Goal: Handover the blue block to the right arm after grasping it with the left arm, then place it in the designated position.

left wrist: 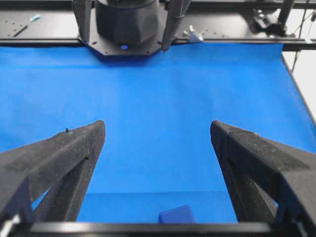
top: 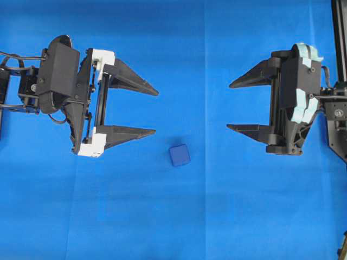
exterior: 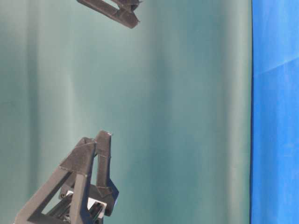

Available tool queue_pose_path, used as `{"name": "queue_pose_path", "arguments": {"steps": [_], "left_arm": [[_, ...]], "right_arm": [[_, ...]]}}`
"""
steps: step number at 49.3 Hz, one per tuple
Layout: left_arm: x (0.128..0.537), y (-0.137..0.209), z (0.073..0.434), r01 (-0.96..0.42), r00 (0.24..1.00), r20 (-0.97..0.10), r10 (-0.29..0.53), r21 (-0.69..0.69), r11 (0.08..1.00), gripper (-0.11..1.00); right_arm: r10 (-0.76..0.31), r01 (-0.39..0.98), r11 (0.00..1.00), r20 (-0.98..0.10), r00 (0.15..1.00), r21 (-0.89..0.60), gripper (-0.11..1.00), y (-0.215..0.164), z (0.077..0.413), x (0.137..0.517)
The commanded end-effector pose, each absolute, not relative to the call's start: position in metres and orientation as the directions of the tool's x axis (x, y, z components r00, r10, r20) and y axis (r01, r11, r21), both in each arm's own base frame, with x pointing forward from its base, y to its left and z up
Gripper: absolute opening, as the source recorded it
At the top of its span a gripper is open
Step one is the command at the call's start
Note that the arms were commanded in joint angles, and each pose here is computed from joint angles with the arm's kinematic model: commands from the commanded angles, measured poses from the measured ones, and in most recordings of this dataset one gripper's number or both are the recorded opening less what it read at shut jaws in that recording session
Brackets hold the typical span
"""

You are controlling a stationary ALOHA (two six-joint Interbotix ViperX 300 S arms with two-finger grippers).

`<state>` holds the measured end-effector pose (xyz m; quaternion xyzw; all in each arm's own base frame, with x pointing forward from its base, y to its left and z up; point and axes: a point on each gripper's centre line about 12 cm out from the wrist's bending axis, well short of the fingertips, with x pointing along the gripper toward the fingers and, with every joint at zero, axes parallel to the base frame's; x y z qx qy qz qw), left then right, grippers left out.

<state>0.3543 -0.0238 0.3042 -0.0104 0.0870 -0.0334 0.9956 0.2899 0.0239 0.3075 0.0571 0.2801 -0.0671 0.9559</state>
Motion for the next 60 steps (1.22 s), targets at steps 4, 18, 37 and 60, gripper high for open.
{"name": "queue_pose_path", "arguments": {"steps": [4, 18, 37, 60], "left_arm": [[0.353, -0.023, 0.317, 0.064, 0.989, -0.133, -0.066, -0.024, 0.998, 0.91], [0.353, -0.023, 0.318, 0.064, 0.990, -0.127, -0.066, -0.024, 0.998, 0.91], [0.353, -0.023, 0.318, 0.064, 0.990, -0.127, -0.066, -0.024, 0.998, 0.91], [0.353, -0.023, 0.319, 0.064, 0.990, -0.124, -0.066, -0.024, 0.998, 0.91]], "right_arm": [[-0.075, 0.133, 0.988, -0.495, 0.865, 0.083, 0.89, 0.026, 0.318, 0.292], [-0.034, 0.080, 0.991, -0.385, 0.922, 0.106, 0.89, 0.021, 0.321, 0.293], [0.017, 0.021, 0.991, -0.282, 0.959, 0.132, 0.88, 0.014, 0.314, 0.289], [0.020, 0.018, 0.991, -0.281, 0.960, 0.132, 0.88, 0.015, 0.314, 0.290]]}}
